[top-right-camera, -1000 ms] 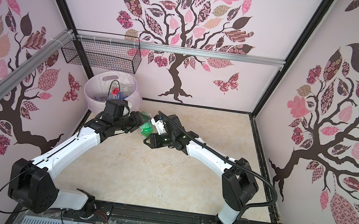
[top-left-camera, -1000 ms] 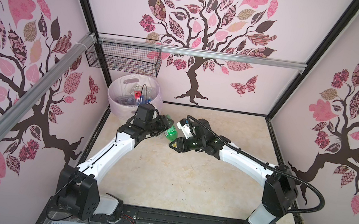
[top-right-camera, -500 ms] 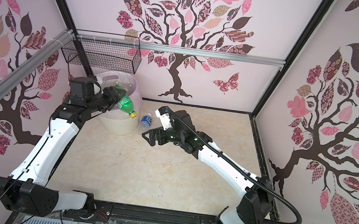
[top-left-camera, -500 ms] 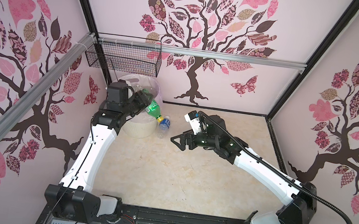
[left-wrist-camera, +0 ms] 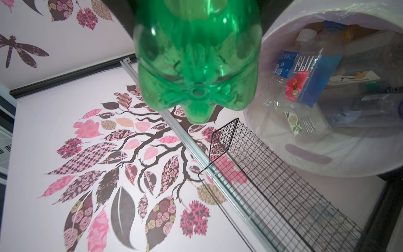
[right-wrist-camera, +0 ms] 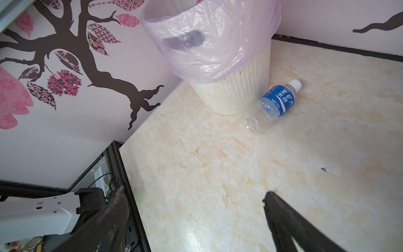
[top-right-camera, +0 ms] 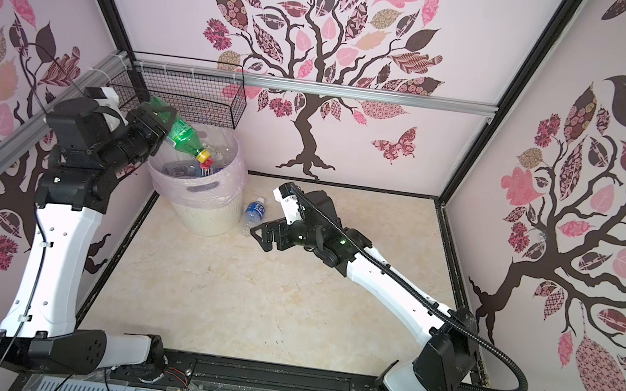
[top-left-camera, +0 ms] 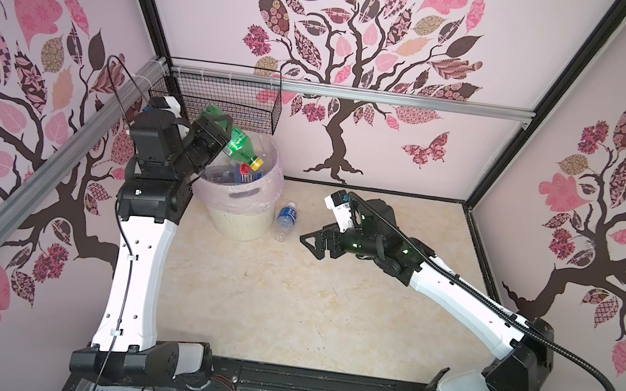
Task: Throw the plastic bottles in the bin
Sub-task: 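Carry the Sprite bottle into the bin with the left gripper while the right opens, then grasp the blue-label water bottle beside the bin with the right gripper while the left returns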
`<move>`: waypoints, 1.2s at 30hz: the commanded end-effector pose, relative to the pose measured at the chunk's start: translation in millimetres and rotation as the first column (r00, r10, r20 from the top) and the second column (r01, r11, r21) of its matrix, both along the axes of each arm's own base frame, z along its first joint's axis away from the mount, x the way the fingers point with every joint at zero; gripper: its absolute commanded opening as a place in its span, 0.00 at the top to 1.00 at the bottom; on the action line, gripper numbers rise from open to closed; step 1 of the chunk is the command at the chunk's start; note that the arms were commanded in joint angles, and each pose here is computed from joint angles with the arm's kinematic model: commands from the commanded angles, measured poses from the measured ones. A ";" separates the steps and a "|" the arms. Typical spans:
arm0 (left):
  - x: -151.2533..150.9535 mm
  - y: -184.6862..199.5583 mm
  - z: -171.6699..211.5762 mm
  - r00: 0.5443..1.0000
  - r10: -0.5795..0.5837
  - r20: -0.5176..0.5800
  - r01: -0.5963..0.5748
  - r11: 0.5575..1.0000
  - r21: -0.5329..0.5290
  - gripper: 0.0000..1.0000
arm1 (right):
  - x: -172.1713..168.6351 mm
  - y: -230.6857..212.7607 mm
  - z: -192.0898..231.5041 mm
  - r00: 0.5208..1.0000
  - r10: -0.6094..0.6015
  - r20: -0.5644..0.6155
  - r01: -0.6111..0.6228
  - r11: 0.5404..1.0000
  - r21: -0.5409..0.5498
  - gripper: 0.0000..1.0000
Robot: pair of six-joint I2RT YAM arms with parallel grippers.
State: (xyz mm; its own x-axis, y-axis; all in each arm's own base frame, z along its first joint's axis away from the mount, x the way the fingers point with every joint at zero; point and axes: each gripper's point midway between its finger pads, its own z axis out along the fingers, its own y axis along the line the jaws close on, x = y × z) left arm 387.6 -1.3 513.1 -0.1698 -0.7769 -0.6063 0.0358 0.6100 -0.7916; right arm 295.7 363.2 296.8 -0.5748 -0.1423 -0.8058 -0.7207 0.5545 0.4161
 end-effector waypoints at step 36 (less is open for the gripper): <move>-42.6 -112.1 -150.9 0.889 -0.380 -0.254 0.389 0.921 -0.015 0.03 | 95.2 -8.1 -107.7 0.898 -0.346 -0.271 0.353 0.935 -0.027 0.00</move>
State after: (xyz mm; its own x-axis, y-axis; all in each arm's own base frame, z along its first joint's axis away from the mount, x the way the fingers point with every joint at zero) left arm 356.1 -102.8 369.0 -0.5857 -0.6383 -0.4995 0.0292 0.5993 -0.8000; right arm 373.4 341.9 207.6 -0.7576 0.0741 -0.6485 -0.3993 0.7332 0.5504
